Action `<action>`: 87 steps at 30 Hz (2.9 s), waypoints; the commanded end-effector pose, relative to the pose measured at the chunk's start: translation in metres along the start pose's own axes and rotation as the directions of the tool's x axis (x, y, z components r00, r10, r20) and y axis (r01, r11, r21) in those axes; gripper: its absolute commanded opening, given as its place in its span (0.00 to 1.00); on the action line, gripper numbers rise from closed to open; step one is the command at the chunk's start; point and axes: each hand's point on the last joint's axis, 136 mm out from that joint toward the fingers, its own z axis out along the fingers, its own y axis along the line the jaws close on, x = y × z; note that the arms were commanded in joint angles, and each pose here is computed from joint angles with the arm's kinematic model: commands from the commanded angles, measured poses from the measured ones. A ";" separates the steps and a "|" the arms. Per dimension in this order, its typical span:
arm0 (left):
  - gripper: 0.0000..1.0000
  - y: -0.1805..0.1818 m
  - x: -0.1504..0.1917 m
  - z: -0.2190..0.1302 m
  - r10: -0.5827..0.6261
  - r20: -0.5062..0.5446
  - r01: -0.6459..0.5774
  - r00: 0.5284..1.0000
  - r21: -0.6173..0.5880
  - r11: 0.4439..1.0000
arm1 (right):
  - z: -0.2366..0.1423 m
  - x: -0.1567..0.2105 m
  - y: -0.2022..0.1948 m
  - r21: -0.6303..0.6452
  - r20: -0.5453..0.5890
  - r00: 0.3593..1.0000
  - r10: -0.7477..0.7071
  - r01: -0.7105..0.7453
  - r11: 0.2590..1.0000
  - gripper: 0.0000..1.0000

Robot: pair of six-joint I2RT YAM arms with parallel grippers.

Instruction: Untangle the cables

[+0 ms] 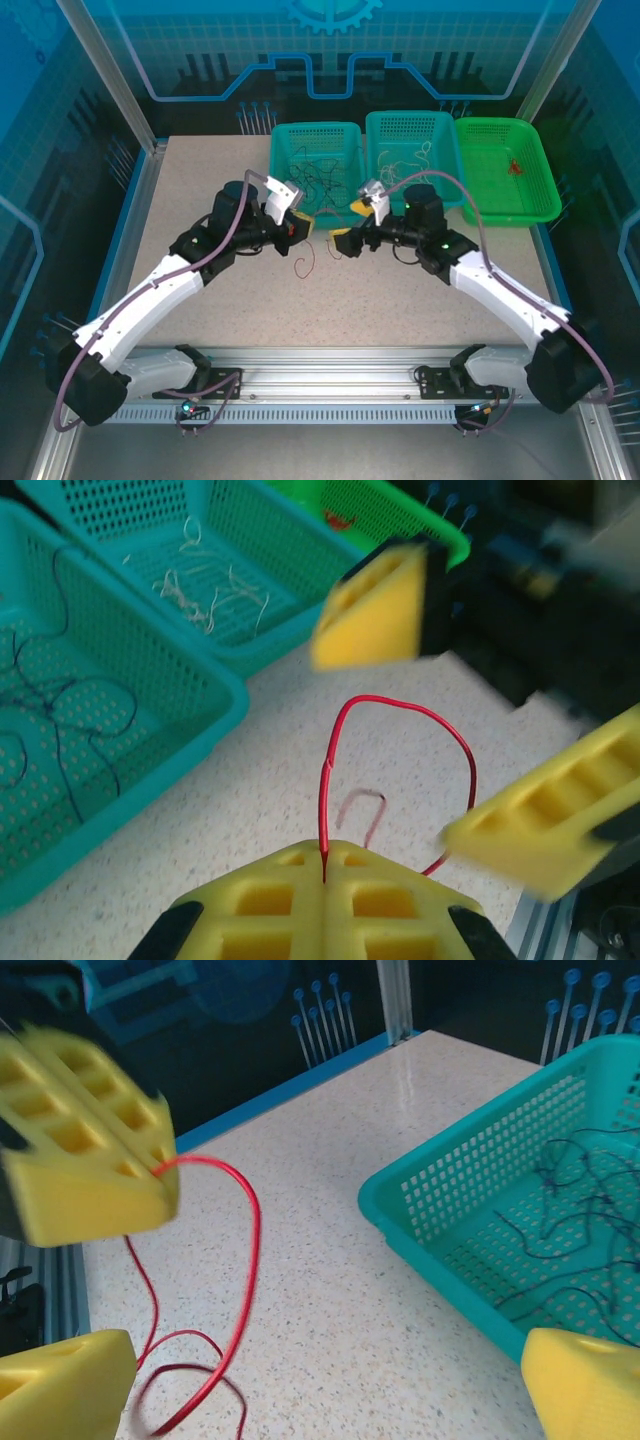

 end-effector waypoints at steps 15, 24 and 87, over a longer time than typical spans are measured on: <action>0.00 -0.017 -0.045 0.004 0.062 0.131 -0.071 0.989 0.064 0.995 | 0.029 -0.036 0.068 -0.360 0.135 0.990 -0.042 0.088 0.929 0.95; 0.00 -0.018 -0.047 0.008 0.052 0.139 -0.063 0.989 0.076 0.995 | 0.015 -0.029 0.074 -0.372 0.084 0.996 -0.015 0.046 0.927 0.98; 0.86 0.156 0.080 -0.061 -0.154 0.051 0.132 0.987 -0.805 0.579 | -0.209 0.025 -0.343 0.808 0.376 0.858 0.350 -0.489 0.329 1.00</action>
